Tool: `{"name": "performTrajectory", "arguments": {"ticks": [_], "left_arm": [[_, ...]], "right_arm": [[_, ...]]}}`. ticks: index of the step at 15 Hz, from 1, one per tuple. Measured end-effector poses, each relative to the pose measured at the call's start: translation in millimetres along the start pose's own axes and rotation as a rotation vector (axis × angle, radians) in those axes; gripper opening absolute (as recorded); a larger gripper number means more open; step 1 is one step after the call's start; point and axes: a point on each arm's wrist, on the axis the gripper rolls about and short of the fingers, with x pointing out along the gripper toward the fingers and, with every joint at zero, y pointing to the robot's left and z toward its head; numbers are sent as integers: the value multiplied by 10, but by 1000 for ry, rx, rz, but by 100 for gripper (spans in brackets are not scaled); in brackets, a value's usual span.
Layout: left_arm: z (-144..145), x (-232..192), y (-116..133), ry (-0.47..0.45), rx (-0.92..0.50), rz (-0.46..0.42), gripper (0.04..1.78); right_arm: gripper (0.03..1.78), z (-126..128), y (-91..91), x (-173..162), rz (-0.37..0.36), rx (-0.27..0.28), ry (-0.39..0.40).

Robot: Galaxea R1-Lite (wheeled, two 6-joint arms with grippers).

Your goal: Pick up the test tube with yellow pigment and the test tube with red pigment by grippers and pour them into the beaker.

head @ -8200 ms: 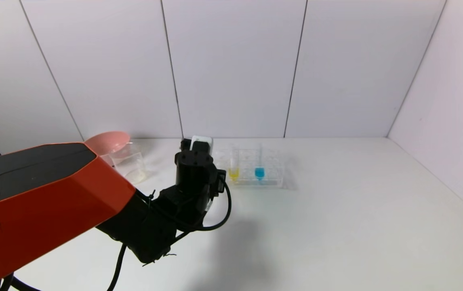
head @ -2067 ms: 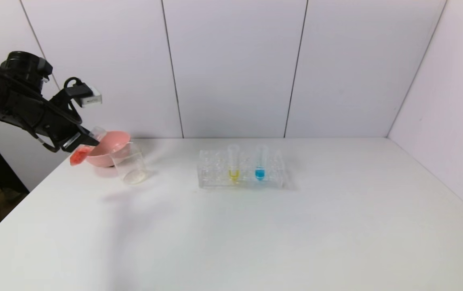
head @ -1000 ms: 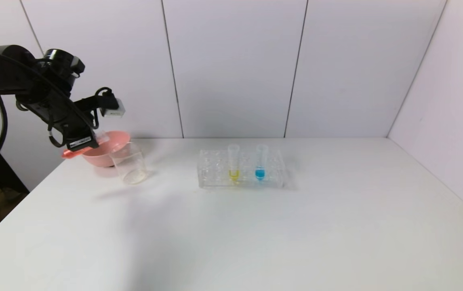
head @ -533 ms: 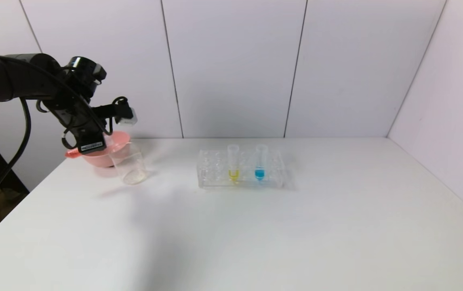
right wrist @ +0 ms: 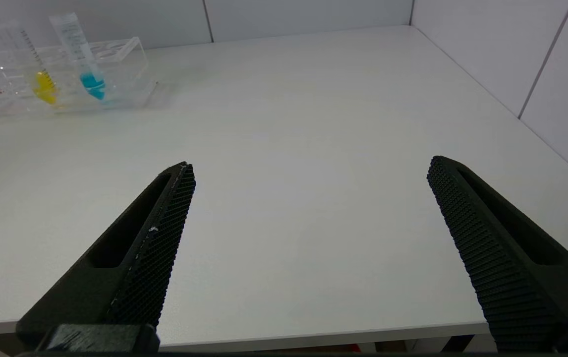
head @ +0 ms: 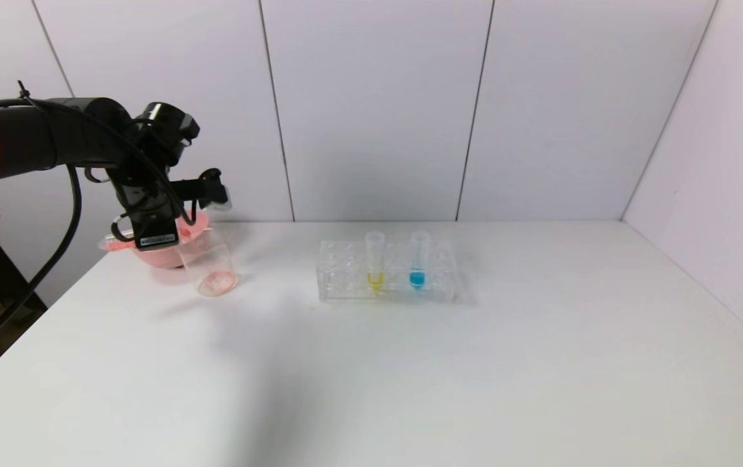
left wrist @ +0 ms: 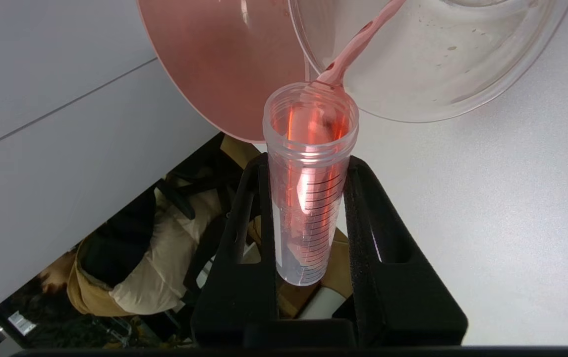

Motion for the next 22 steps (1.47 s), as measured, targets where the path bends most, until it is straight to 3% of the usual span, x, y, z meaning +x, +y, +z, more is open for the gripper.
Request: {"name": "performTrajectory", "arguments": {"ticks": [10,15,19,22], "left_arm": [[175,-33,-132,92,67,33,43],[174,-55,-156,96,81,20,43],[135,-107,-109,29,35,17,43],[-41,-128,55,-101,-116,0,43]], "right_arm": [[171,0,0,0,0,0,0],[171,0,0,0,0,0,0],[171,0,0,0,0,0,0],[171,0,0,0,0,0,0]]}}
